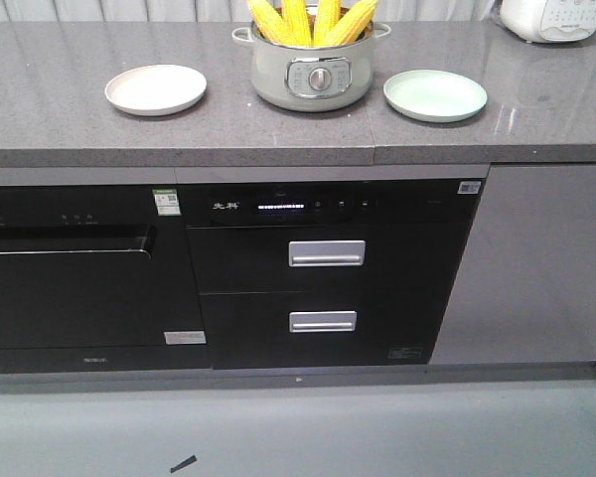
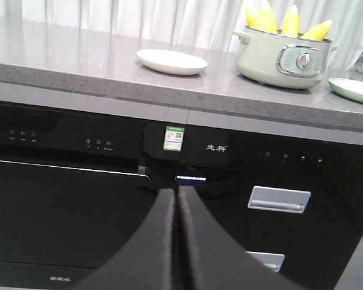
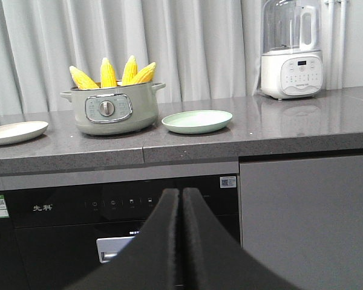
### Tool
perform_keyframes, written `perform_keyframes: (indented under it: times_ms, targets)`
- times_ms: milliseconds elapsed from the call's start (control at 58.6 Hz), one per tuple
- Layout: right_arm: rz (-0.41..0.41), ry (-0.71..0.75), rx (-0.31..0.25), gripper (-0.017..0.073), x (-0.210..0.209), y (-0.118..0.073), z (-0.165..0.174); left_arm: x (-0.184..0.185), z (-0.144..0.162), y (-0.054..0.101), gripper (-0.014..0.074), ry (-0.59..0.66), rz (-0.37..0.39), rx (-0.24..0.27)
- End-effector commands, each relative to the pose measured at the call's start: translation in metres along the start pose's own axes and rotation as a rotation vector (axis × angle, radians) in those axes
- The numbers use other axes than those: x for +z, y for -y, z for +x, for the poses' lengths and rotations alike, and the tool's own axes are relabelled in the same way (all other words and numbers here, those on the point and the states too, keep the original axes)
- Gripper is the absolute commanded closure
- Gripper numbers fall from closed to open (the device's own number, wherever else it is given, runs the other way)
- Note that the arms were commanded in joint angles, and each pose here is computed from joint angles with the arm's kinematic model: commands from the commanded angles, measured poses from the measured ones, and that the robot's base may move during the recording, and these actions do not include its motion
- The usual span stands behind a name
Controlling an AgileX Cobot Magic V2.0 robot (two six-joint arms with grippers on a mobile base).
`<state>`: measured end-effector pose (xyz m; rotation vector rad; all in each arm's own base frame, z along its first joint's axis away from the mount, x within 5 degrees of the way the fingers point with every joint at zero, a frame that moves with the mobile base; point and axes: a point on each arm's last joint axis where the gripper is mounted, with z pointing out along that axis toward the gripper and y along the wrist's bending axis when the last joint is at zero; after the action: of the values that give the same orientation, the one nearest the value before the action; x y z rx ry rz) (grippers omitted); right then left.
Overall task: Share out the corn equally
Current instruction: 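Continue driving closer to the counter with the pot and plates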
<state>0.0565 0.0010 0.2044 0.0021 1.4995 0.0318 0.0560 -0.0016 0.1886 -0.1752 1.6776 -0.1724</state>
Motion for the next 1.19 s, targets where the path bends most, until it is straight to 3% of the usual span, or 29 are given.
perform_keyframes:
  times_ms: [0, 1177]
  targets:
    - [-0.007, 0.061, -0.014, 0.0564, -0.0002, -0.0008, -0.0008, -0.0031, -0.0142, 0.0023, 0.06, 0.107, 0.014, -0.008]
    - [-0.007, 0.061, -0.014, 0.0564, -0.0002, -0.0008, -0.0008, -0.0031, -0.0142, 0.0023, 0.06, 0.107, 0.014, -0.008]
